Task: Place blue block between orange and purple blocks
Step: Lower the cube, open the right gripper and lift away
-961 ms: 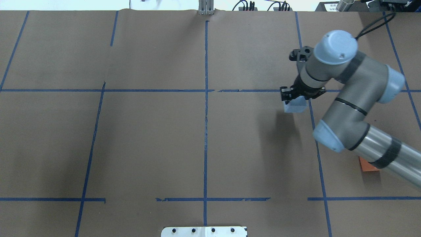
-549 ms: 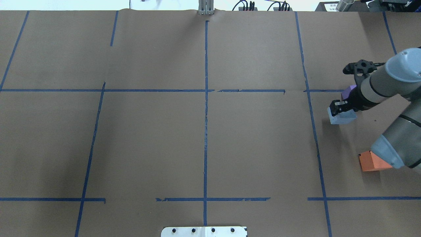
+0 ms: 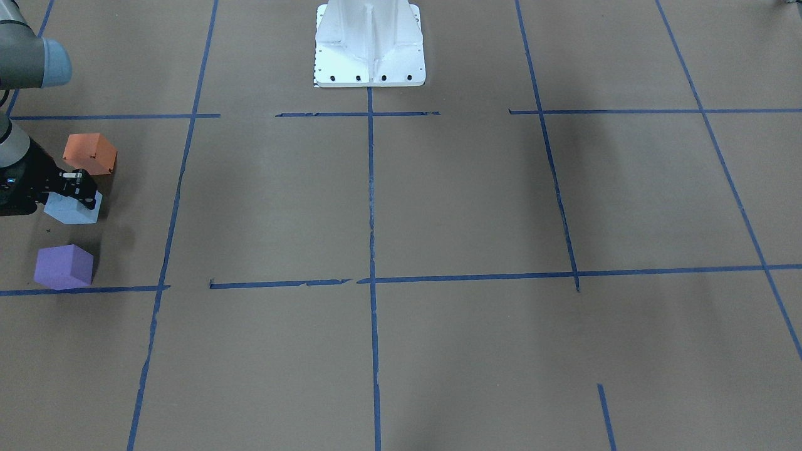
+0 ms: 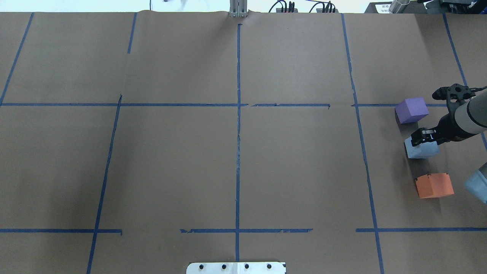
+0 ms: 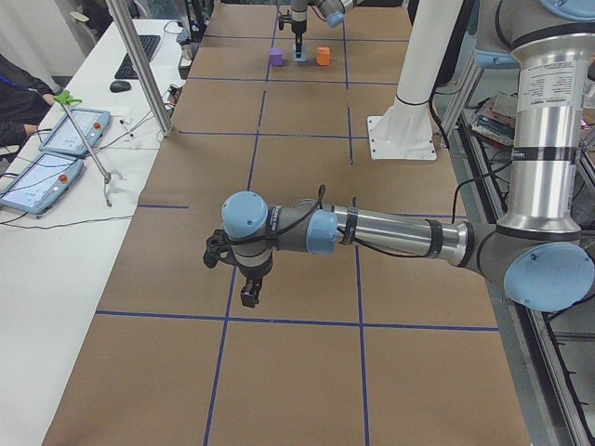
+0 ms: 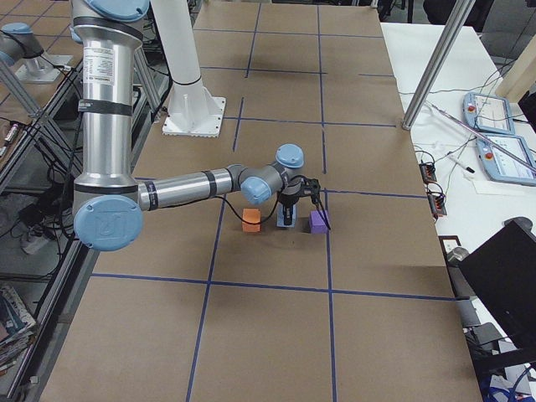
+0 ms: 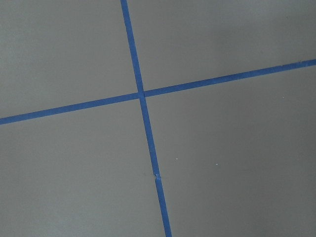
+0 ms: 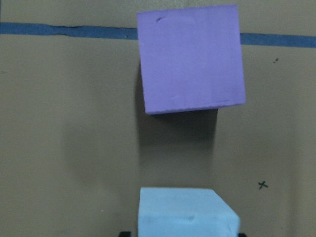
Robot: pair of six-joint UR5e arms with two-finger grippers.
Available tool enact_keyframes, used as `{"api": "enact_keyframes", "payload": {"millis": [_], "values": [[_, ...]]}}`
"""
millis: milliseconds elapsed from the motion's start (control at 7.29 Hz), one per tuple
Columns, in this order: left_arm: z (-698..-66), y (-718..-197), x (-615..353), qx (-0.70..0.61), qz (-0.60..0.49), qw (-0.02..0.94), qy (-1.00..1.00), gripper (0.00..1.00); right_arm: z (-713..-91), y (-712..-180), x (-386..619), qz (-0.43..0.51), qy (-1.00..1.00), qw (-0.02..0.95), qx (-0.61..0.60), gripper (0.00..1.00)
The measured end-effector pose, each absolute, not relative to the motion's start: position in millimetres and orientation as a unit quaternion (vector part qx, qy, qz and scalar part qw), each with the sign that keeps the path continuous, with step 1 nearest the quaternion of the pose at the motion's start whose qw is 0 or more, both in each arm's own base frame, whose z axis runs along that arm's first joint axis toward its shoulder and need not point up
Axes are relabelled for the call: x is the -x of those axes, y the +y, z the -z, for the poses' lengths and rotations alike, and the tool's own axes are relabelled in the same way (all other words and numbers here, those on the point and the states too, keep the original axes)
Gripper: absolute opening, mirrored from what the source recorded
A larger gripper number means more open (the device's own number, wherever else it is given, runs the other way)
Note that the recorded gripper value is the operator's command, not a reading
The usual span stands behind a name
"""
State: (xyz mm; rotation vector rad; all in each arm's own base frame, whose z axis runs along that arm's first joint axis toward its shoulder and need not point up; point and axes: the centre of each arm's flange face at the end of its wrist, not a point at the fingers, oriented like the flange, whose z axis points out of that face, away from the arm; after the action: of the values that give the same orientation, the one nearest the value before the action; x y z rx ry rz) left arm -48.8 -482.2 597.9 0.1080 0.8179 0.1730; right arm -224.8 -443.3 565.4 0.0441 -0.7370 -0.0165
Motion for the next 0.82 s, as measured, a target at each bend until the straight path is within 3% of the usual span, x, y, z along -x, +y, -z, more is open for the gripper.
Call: {"api": "enact_keyframes", "payload": {"millis": [412,824], "values": [[-596.9,-482.2,48.8,-0.053,-0.084,0.912,0.397,1.00,-555.5,-454.1,204.9,-0.007,-0.371,0.928,-0.030,1.00],[-597.6,-482.0,48.8,-0.053,-0.084,0.912,0.397,1.00,-561.3,-480.4,102.5,0.011,-0.376,0.925,-0.046,1.00]]}}
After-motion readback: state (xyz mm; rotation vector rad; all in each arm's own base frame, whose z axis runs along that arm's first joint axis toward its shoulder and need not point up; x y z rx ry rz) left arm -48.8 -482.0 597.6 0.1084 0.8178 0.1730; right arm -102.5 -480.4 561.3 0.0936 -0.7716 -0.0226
